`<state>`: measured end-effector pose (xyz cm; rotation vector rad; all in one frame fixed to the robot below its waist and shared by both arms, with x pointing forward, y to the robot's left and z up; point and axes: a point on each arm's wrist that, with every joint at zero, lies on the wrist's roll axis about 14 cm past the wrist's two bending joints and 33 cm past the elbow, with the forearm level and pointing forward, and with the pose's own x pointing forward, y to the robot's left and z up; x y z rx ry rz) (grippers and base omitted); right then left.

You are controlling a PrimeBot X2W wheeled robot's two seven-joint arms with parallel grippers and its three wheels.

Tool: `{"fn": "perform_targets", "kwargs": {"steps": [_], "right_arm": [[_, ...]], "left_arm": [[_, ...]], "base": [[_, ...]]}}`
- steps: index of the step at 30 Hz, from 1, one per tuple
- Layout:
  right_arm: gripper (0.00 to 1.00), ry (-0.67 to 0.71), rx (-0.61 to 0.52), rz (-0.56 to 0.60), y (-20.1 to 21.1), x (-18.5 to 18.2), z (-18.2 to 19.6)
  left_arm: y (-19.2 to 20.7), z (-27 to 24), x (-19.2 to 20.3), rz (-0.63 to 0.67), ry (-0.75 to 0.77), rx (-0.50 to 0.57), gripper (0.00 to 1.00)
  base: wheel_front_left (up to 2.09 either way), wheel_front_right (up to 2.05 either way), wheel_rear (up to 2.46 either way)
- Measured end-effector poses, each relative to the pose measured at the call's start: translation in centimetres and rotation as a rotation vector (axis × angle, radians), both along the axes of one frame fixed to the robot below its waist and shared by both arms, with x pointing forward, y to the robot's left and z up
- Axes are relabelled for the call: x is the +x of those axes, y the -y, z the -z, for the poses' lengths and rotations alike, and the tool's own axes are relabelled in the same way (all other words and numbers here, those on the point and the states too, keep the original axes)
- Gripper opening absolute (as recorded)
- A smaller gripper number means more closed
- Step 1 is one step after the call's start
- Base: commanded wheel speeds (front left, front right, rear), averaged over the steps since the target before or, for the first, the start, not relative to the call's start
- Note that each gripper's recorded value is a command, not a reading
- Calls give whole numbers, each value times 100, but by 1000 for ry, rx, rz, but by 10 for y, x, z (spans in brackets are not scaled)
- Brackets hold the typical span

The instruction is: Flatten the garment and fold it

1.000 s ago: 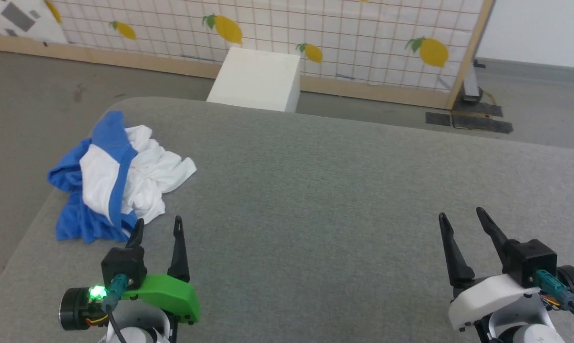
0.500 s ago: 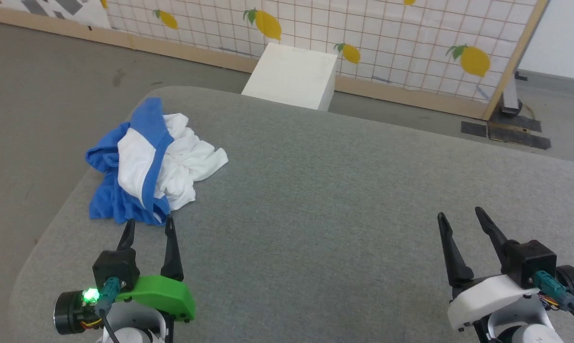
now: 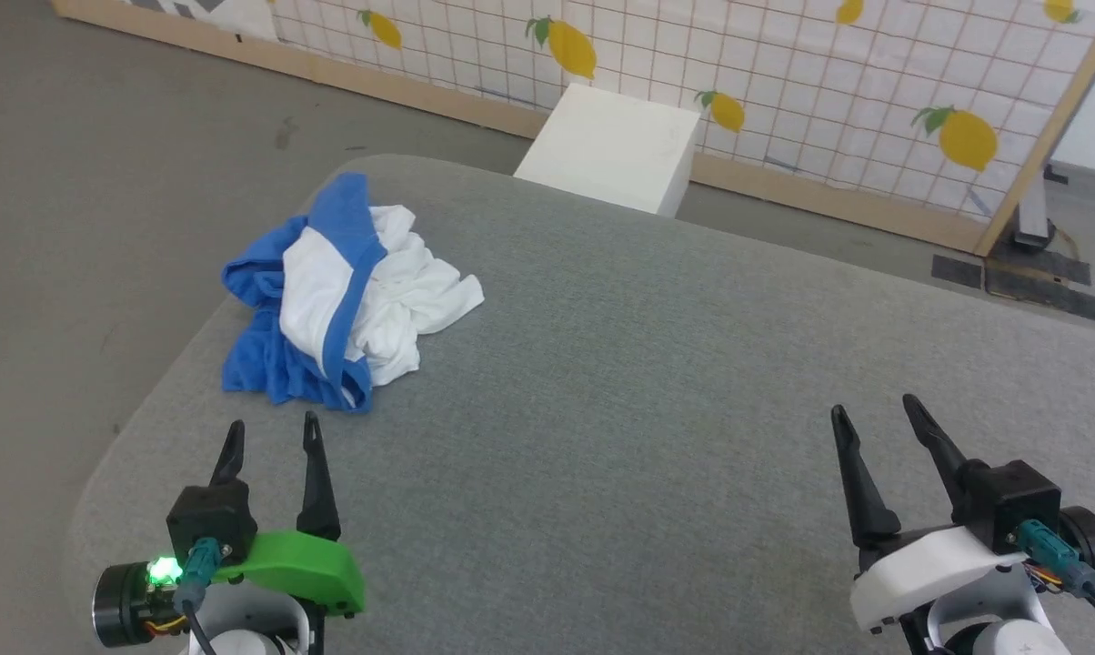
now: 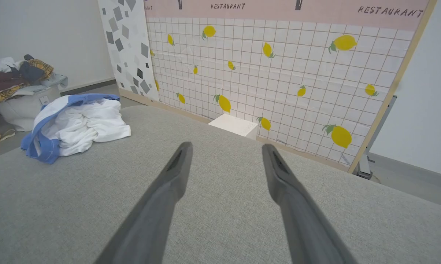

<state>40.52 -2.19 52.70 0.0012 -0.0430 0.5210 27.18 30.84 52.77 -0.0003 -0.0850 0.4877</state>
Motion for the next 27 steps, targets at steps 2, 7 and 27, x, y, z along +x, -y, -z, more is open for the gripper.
{"fn": "perform_targets", "kwargs": {"steps": [2,7,27], "right_arm": [[100,1,1,-13,-4,0,0],[100,6,13,-42,-15,-2,-2],[100,8,35,-138,-50,-3,-3]], "left_arm": [[-3,-1,-4,-14,6,3,100],[-10,0,-15,-50,16,-11,100],[-32,1,-52,-190,41,-18,100]], "base": [[0,0,0],[0,0,0],[0,0,0]]}}
